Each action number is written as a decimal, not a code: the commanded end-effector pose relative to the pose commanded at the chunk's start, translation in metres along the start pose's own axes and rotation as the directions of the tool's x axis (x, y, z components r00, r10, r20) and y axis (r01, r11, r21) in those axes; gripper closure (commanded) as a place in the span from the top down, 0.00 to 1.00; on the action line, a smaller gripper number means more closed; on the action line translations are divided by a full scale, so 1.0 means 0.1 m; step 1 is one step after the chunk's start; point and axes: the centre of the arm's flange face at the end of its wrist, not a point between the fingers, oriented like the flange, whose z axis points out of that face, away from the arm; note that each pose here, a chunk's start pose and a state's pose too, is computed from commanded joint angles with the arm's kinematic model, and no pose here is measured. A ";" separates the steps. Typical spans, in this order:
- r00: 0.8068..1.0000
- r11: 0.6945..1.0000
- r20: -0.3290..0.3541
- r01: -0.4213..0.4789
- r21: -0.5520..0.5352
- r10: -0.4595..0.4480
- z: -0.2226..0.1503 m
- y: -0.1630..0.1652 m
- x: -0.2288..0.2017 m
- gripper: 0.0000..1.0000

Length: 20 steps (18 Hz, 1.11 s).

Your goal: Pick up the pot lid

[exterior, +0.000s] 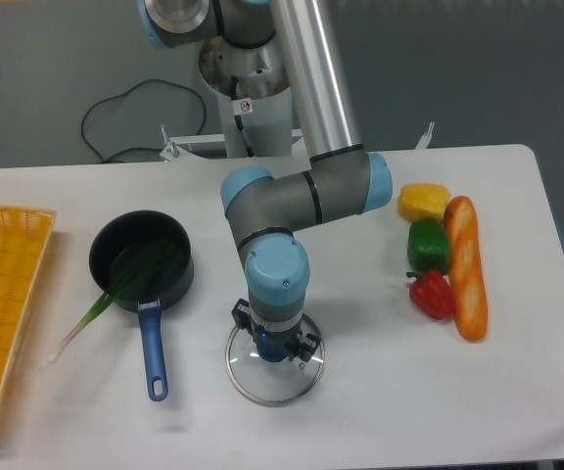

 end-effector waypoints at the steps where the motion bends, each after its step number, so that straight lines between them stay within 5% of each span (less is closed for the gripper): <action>1: 1.000 1.000 0.001 0.000 0.001 0.000 -0.01 0.00 0.00 0.40; 20: 0.996 0.997 0.052 -0.069 0.032 0.067 -0.89 0.41 -0.22 0.40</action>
